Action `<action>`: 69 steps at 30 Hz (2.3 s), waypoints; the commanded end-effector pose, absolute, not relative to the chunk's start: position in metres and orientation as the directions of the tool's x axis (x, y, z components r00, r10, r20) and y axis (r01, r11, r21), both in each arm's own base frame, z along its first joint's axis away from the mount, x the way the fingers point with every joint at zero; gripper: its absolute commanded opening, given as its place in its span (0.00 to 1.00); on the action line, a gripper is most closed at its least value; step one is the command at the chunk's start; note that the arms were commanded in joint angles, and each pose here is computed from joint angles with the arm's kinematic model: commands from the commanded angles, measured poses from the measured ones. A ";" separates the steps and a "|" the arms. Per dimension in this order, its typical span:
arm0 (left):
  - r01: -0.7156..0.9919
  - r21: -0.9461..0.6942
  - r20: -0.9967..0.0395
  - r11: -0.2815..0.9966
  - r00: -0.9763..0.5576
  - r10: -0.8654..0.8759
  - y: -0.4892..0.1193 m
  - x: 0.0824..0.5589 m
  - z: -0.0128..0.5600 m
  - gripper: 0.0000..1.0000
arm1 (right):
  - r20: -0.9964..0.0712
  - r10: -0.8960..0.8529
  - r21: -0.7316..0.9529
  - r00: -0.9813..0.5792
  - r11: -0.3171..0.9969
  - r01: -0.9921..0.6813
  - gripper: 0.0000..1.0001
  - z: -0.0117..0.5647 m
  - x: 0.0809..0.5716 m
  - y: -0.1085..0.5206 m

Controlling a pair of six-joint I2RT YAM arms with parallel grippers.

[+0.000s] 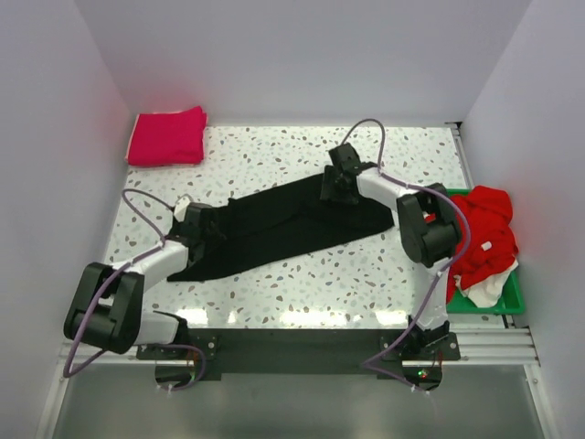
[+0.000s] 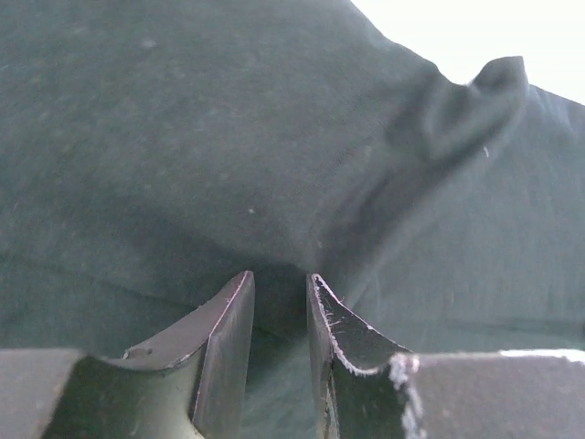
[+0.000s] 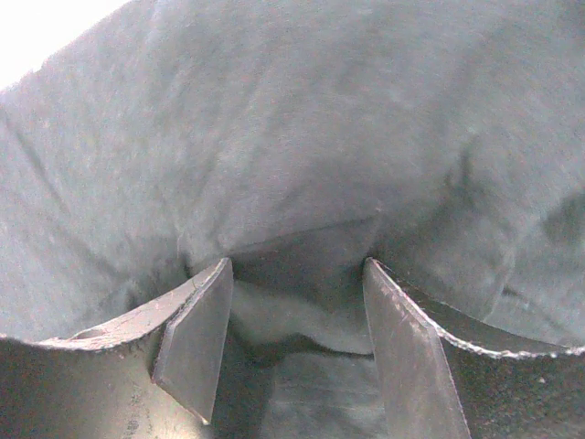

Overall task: Fold and stack the t-shirts
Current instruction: Fold the tshirt

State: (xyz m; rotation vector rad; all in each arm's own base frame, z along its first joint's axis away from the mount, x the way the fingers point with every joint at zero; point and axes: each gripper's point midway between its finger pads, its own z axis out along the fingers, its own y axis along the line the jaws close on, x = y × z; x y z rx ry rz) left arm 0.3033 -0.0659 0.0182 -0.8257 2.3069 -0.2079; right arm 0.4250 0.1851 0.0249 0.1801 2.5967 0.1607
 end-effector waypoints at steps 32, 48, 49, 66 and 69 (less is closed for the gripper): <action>-0.081 -0.381 -0.553 0.921 -0.778 -0.297 -0.153 0.237 0.049 0.27 | -0.694 0.142 0.265 -0.706 0.962 -0.067 0.82 0.147 0.542 0.234; -0.074 -0.397 -0.464 0.915 -0.844 -0.270 -0.202 0.201 0.016 0.18 | -0.541 0.143 0.185 -0.829 0.982 0.049 0.49 0.042 0.539 0.221; -0.067 -0.407 -0.464 0.911 -0.844 -0.269 -0.209 0.203 0.020 0.18 | -0.536 0.137 0.178 -0.833 0.983 0.047 0.49 0.033 0.544 0.220; 0.075 -0.670 -0.389 0.738 -0.883 -0.263 -0.361 0.222 0.061 0.32 | -0.721 0.098 0.218 -0.686 0.972 -0.090 0.81 0.062 0.631 0.203; 0.127 -0.673 -0.433 0.729 -0.866 -0.250 -0.366 0.230 0.082 0.41 | -0.748 0.097 0.228 -0.657 0.967 -0.116 0.90 0.086 0.633 0.205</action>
